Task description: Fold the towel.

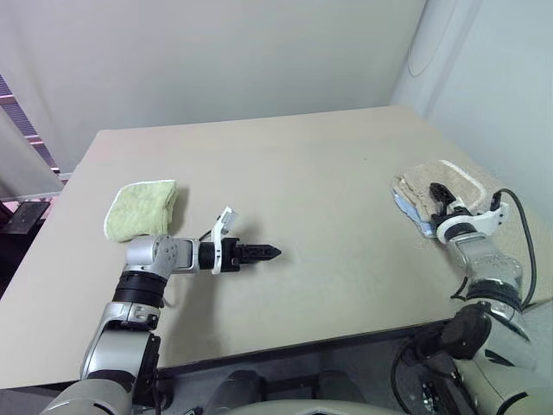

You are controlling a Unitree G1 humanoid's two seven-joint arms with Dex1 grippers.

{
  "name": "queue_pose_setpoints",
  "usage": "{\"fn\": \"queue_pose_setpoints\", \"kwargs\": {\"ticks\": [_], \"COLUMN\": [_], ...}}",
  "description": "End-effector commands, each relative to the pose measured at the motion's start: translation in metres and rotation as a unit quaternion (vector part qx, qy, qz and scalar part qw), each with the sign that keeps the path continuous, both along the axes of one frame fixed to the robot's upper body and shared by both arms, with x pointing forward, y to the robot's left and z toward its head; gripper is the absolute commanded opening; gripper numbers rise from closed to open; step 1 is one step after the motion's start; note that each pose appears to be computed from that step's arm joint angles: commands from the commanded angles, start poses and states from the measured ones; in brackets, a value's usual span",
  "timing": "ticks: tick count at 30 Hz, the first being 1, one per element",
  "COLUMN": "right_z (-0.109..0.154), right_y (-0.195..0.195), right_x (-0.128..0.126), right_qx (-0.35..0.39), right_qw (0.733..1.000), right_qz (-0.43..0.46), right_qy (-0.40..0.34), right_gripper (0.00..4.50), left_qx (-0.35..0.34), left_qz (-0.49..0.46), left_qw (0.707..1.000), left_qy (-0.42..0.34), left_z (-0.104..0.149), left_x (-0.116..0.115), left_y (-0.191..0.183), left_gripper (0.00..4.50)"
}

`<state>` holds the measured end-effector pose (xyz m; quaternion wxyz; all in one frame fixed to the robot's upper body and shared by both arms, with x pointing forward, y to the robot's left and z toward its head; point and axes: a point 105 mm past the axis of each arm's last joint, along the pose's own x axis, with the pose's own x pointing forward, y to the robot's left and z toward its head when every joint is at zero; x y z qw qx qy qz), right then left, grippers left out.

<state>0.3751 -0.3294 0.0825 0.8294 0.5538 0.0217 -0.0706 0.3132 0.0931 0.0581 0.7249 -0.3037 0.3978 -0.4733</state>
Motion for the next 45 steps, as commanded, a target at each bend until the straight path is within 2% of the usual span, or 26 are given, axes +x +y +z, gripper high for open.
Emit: {"fn": "queue_pose_setpoints", "kwargs": {"ticks": [1, 5, 7, 10, 12, 14, 16, 20, 22, 24, 27, 29, 32, 38, 41, 43, 45], "right_z": [0.031, 0.046, 0.051, 0.057, 0.055, 0.051, 0.057, 0.044, 0.044, 0.046, 0.049, 0.057, 0.069, 0.071, 0.075, 0.077, 0.07], "right_y": [0.007, 0.016, 0.029, 0.056, 0.079, 0.097, 0.101, 0.125, 0.131, 0.132, 0.136, 0.145, 0.156, 0.167, 0.167, 0.168, 0.164], "right_x": [-0.009, -0.031, -0.047, -0.073, -0.09, -0.101, -0.105, -0.113, -0.115, -0.111, -0.103, -0.103, -0.102, -0.107, -0.107, -0.11, -0.108], "right_qx": [0.012, 0.031, 0.019, -0.035, -0.108, -0.186, -0.261, -0.407, -0.467, -0.521, -0.557, -0.546, -0.516, -0.494, -0.472, -0.46, -0.477], "right_qw": [0.999, 0.996, 0.993, 0.983, 0.966, 0.941, 0.918, 0.821, 0.768, 0.726, 0.695, 0.691, 0.699, 0.68, 0.69, 0.689, 0.68], "right_qz": [0.015, 0.024, 0.057, 0.134, 0.206, 0.265, 0.273, 0.384, 0.419, 0.423, 0.418, 0.426, 0.427, 0.466, 0.477, 0.489, 0.493], "right_qy": [-0.051, -0.086, -0.099, -0.116, -0.112, -0.098, -0.122, -0.113, -0.131, -0.152, -0.176, -0.208, -0.25, -0.277, -0.272, -0.274, -0.258], "right_gripper": [4.45, 4.45, 4.45, 4.45, 4.45, 4.45, 4.45, 4.45, 4.45, 4.45, 4.45, 4.45, 3.8, 1.64, 0.55, 0.55, 0.55], "left_qx": [-0.009, -0.009, -0.004, -0.001, 0.006, 0.007, 0.027, 0.022, 0.016, 0.02, 0.01, 0.006, 0.016, 0.038, 0.04, 0.04, 0.044], "left_qz": [-0.001, -0.01, -0.018, -0.023, -0.055, -0.069, -0.084, -0.077, -0.076, -0.082, -0.077, -0.064, -0.055, -0.044, -0.048, -0.051, -0.062], "left_qw": [1.0, 0.999, 0.995, 0.985, 0.973, 0.966, 0.954, 0.927, 0.915, 0.9, 0.889, 0.886, 0.881, 0.875, 0.878, 0.878, 0.878], "left_qy": [-0.021, -0.037, -0.097, -0.169, -0.223, -0.25, -0.288, -0.367, -0.396, -0.427, -0.451, -0.459, -0.47, -0.481, -0.475, -0.474, -0.472], "left_z": [0.012, 0.015, 0.021, 0.03, 0.037, 0.044, 0.047, 0.066, 0.074, 0.079, 0.086, 0.09, 0.09, 0.089, 0.088, 0.088, 0.085], "left_x": [0.006, 0.008, 0.01, 0.011, 0.004, 0.001, -0.001, -0.001, -0.001, -0.004, -0.007, -0.007, -0.007, -0.006, -0.01, -0.012, -0.015], "left_y": [0.0, -0.001, -0.001, 0.004, 0.011, 0.015, 0.021, 0.028, 0.03, 0.031, 0.038, 0.046, 0.057, 0.069, 0.073, 0.074, 0.074], "left_gripper": [4.5, 4.5, 4.5, 4.5, 4.5, 4.5, 4.5, 4.5, 4.5, 4.5, 4.5, 4.5, 4.5, 4.5, 4.5, 4.5, 4.5]}}
